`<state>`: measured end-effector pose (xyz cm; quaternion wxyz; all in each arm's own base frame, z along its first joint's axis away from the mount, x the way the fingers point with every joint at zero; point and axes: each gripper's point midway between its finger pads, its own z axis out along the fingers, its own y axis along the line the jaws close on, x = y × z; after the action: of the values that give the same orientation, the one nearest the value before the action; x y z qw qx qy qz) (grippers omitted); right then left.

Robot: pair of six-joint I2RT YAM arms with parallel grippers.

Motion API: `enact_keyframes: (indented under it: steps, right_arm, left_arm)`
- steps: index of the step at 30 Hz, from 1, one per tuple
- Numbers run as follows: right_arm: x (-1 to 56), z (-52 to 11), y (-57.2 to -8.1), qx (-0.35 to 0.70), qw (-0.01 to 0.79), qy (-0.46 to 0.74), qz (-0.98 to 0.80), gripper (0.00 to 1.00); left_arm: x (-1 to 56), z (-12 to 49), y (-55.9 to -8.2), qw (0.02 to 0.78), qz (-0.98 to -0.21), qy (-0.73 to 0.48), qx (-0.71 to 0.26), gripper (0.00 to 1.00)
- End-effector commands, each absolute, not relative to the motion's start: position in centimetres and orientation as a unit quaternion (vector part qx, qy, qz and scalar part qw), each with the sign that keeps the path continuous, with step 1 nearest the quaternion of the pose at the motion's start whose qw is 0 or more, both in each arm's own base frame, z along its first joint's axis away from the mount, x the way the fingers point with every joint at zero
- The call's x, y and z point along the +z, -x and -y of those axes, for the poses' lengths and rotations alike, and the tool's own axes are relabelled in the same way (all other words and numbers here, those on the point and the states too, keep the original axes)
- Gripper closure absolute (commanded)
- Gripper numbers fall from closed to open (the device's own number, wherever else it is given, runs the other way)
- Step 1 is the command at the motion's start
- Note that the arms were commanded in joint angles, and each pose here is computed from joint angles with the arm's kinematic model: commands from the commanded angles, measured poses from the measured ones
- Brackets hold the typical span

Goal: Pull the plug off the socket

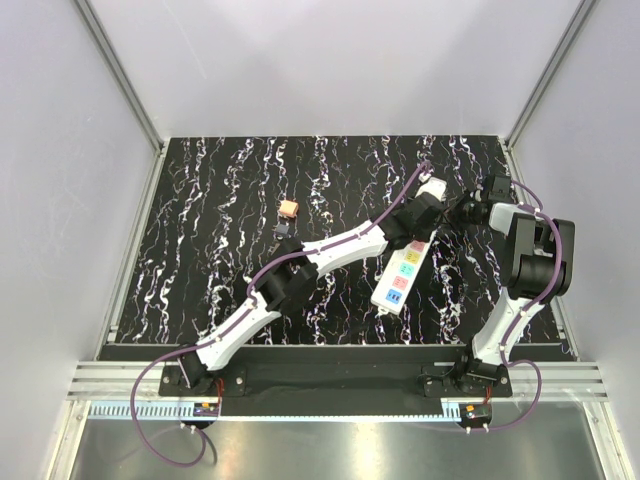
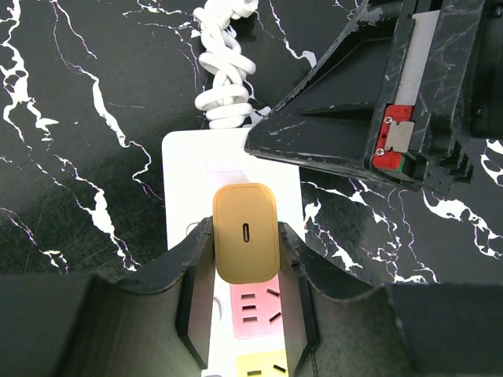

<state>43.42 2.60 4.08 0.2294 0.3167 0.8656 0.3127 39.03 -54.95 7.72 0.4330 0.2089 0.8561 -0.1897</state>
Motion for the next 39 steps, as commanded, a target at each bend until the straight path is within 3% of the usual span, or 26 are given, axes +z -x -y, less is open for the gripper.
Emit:
enact_keyframes:
  steps: [1,10,34,39]
  right_arm:
    - [-0.1,-1.5,-40.5,0.228,0.186,-0.331,-0.897,1.00]
    - [-0.1,-1.6,-40.6,0.225,0.187,-0.329,-0.898,1.00]
    - [0.1,-2.2,-40.2,0.227,0.177,-0.319,-0.903,1.00]
    - [0.0,-2.2,-40.1,0.225,0.173,-0.317,-0.905,1.00]
  left_arm:
    - [15.1,55.9,-40.0,0.487,-0.822,-0.170,-0.243,1.00]
    - [17.8,55.6,-39.8,0.501,-0.809,-0.145,-0.271,1.00]
    - [17.0,56.6,-39.4,0.486,-0.809,-0.146,-0.296,1.00]
    - [18.5,57.4,-39.1,0.508,-0.788,-0.196,-0.288,1.00]
